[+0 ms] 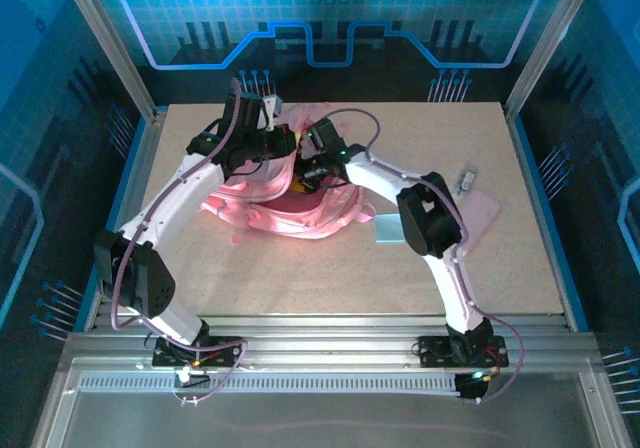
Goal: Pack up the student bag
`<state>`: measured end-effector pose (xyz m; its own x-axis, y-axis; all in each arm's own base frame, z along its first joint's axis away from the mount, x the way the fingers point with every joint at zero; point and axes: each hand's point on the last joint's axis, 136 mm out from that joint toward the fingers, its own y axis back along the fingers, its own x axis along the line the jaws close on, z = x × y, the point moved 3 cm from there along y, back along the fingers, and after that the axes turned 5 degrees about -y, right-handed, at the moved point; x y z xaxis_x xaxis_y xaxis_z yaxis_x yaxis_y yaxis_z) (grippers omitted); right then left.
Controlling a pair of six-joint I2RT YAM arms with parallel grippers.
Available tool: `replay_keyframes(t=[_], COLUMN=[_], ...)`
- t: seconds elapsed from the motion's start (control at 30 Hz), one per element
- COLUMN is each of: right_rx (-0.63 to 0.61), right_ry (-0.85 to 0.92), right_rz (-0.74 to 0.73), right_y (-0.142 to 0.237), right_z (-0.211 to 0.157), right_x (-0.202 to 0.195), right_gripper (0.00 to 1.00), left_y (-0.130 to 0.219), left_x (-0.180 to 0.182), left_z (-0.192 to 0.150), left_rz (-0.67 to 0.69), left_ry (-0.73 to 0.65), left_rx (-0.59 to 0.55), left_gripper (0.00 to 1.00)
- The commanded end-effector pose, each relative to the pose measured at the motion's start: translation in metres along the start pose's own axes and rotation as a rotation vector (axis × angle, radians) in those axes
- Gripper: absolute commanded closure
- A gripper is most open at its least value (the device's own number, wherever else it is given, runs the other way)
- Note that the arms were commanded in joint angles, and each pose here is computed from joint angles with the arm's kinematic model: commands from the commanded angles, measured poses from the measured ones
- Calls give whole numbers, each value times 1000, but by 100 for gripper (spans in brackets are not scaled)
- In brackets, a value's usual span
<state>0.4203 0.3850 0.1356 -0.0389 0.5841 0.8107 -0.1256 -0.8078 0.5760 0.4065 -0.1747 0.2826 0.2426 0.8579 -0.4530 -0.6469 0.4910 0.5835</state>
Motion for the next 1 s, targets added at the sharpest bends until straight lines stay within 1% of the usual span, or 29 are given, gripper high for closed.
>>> replay_keyframes(t=[0.0,0.1,0.3,0.37,0.43,0.53,0.6,0.67,0.73,0.83,0.97], right_rx=[-109,-162,-252,-294,-340,-388,-404,-405,-417,-423,-428], right_ry=[91,92,41,4,-51,-137,-183,-261,-343,-442,-505], right_rz=[-66,-150,-319,-421,-569,-782,-906,-990,-1026,-1026,-981], right_y=[80,126,212,244,279,325,347,363,373,375,361], right_z=[7,3,-16,-23,-32,-49,-59,-68,-75,-79,-74], right_x=[16,-1,-53,-80,-114,-161,-190,-215,-238,-265,-290], right_gripper=[18,18,18,18,15,0,0,0,0,0,0], left_y=[30,27,26,27,27,27,27,26,25,25,27], left_x=[-27,-23,-23,-24,-24,-24,-23,-23,-23,-23,-22], left_z=[39,37,35,35,34,32,30,29,27,27,25], left_rz=[-128,-128,-140,-145,-149,-155,-157,-159,-162,-164,-159], left_ry=[-16,-4,-8,-8,-6,-2,3,9,10,10,8], left_rx=[-203,-205,-199,-201,-201,-204,-204,-203,-197,-195,-195], left_gripper=[100,100,100,100,100,100,100,100,100,100,100])
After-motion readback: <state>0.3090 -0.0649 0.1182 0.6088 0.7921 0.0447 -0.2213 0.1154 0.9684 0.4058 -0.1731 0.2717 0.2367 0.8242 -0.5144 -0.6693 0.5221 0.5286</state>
